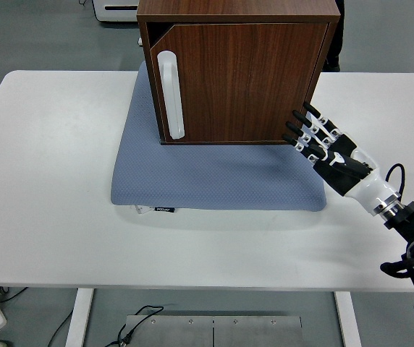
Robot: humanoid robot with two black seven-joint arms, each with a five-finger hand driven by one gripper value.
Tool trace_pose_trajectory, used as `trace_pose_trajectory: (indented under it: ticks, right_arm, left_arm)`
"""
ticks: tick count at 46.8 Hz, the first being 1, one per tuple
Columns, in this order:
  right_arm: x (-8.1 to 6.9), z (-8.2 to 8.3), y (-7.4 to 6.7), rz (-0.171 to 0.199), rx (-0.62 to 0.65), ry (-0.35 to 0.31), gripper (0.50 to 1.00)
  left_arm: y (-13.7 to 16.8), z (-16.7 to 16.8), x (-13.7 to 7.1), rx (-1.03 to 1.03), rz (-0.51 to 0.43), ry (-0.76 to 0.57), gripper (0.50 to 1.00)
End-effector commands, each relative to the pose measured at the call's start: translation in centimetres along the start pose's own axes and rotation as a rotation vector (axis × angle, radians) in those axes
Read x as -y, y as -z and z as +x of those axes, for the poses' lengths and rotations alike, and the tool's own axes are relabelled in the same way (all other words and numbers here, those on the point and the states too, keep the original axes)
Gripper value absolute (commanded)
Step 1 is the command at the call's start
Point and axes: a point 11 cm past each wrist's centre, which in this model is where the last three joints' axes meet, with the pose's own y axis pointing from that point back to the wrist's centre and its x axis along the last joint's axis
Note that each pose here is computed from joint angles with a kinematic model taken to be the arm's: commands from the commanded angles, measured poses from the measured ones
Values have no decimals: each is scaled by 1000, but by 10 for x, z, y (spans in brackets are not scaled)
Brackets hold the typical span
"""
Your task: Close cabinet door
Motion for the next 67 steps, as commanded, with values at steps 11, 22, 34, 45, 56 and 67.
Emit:
trace_pose_trajectory:
  ticks: [11, 22, 34, 45, 56, 67]
  right_arm:
    - [-29, 24, 26, 90, -11, -96, 1000]
    - [-40, 38, 42, 191, 15, -157, 1000]
    - [-40, 55, 45, 262, 71, -246, 1000]
    - [-39, 76, 39, 315, 136, -322, 1000]
    - [-34, 86, 29, 322, 185, -356, 1000]
    - [-34, 94, 26, 317, 200, -384, 1000]
  left_arm:
    - [1, 0, 0, 0, 2, 0, 1000]
    - [3, 1, 0, -1, 5, -2, 1000]
    - [5, 1, 0, -1, 8, -3, 1000]
    - [6, 1, 0, -2, 11, -4, 1000]
    - [9, 2, -1, -4, 15, -8, 1000]
    - [12, 2, -1, -5, 19, -10, 1000]
